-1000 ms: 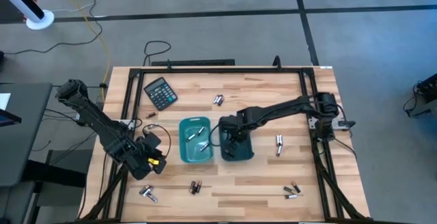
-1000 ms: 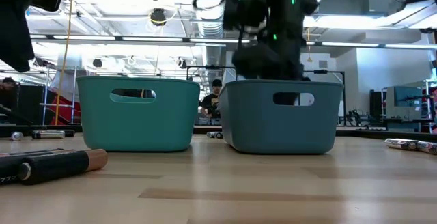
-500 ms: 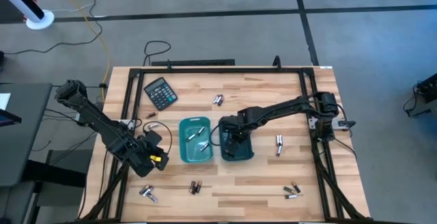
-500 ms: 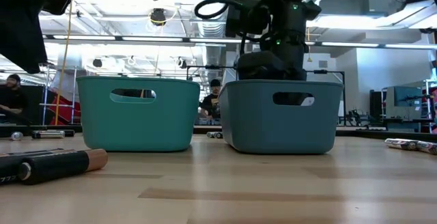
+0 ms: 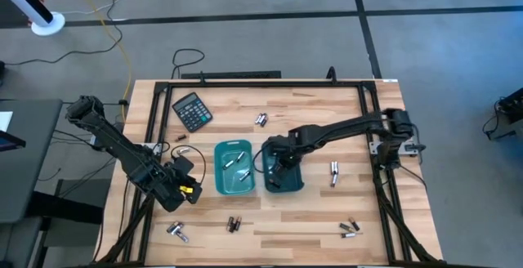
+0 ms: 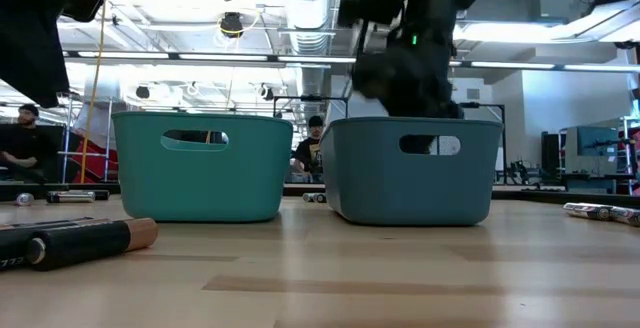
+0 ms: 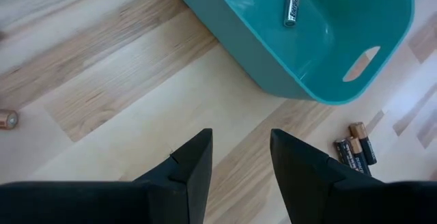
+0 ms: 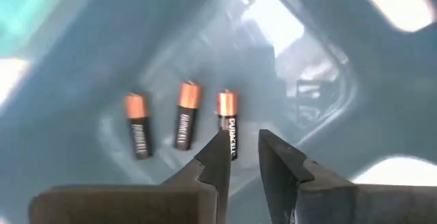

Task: Sort batteries
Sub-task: Put the black battery into the blue bin

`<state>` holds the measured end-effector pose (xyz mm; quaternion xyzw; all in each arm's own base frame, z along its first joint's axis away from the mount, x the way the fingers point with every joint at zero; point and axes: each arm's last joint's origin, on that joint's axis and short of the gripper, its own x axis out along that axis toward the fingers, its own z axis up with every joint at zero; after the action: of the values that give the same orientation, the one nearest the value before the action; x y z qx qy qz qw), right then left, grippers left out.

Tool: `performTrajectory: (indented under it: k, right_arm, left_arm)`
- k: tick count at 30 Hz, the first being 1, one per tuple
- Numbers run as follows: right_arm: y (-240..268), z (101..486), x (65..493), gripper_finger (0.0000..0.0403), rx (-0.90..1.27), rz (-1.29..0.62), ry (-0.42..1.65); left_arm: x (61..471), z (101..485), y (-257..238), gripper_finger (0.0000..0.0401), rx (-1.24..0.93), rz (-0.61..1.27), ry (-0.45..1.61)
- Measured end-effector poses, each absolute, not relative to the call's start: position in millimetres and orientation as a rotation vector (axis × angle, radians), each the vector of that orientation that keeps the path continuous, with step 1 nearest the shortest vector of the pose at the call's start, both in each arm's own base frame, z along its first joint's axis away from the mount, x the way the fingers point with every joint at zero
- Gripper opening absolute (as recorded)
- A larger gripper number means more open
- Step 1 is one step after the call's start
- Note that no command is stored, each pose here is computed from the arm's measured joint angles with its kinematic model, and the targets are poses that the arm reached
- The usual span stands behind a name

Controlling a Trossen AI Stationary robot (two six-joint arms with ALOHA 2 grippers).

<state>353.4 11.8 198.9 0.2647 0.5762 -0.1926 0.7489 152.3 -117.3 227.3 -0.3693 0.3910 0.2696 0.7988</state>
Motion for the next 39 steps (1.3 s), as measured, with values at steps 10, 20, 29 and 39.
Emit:
performTrajectory:
  k: [10,20,29,39]
  right_arm:
    - [37,275,309,0.0093,0.522,-0.377,1.004]
    - [86,256,236,0.0092,0.672,-0.402,0.888]
    - [117,230,189,0.0092,0.809,-0.48,0.875]
    - [121,213,174,0.0092,0.834,-0.553,0.921]
  left_arm:
    - [156,228,-115,0.0142,-0.855,0.612,0.814]
    - [173,232,-105,0.0142,-0.765,0.53,0.79]
    - [197,265,-62,0.0142,-0.674,0.564,0.71]
    - [224,324,30,0.0142,-0.522,0.573,0.629]
